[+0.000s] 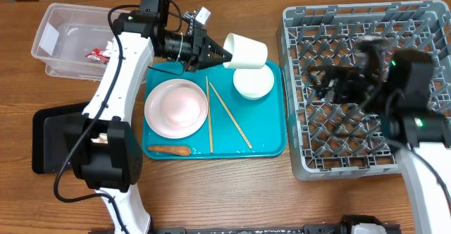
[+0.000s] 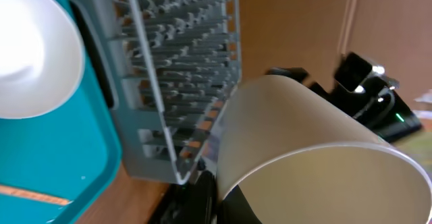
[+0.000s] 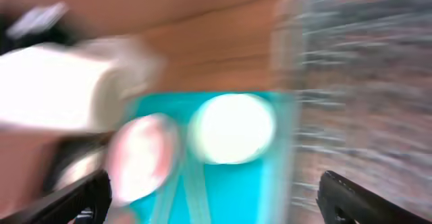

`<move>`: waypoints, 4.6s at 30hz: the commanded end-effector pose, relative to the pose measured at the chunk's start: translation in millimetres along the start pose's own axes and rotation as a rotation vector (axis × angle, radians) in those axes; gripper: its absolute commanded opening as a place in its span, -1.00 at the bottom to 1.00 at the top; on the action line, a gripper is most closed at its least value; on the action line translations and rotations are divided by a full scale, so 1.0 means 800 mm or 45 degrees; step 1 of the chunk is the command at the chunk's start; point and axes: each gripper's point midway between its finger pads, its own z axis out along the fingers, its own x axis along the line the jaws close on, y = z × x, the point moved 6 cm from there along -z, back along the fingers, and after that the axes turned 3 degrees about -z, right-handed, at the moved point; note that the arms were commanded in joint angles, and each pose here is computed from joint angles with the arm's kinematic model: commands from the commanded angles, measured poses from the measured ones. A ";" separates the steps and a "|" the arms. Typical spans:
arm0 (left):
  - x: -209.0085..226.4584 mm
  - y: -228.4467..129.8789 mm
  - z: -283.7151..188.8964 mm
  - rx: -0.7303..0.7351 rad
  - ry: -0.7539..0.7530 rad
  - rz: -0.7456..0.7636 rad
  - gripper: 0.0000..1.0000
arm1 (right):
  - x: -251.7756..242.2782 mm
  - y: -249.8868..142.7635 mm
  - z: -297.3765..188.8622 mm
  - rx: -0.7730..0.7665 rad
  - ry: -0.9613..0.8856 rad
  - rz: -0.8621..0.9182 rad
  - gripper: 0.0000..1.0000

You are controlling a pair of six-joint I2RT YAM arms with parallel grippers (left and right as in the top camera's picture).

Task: Sort waste into correct bins and load items into the dishwasher

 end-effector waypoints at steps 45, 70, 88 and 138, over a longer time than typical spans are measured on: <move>-0.066 -0.042 0.090 0.253 -0.182 0.205 -0.86 | 0.047 0.006 0.020 0.070 0.972 -0.139 0.26; 0.068 -0.059 -0.148 -0.246 1.239 -0.212 -0.34 | -0.117 0.026 -0.102 0.133 -0.917 0.350 0.02; 0.047 -0.058 -0.163 -0.362 1.233 -0.153 -0.38 | -0.276 -0.057 -0.237 0.117 -1.503 1.144 0.11; 0.037 -0.050 -0.104 -0.317 1.422 -0.004 0.15 | 0.016 0.005 0.129 0.428 -0.446 -0.177 0.62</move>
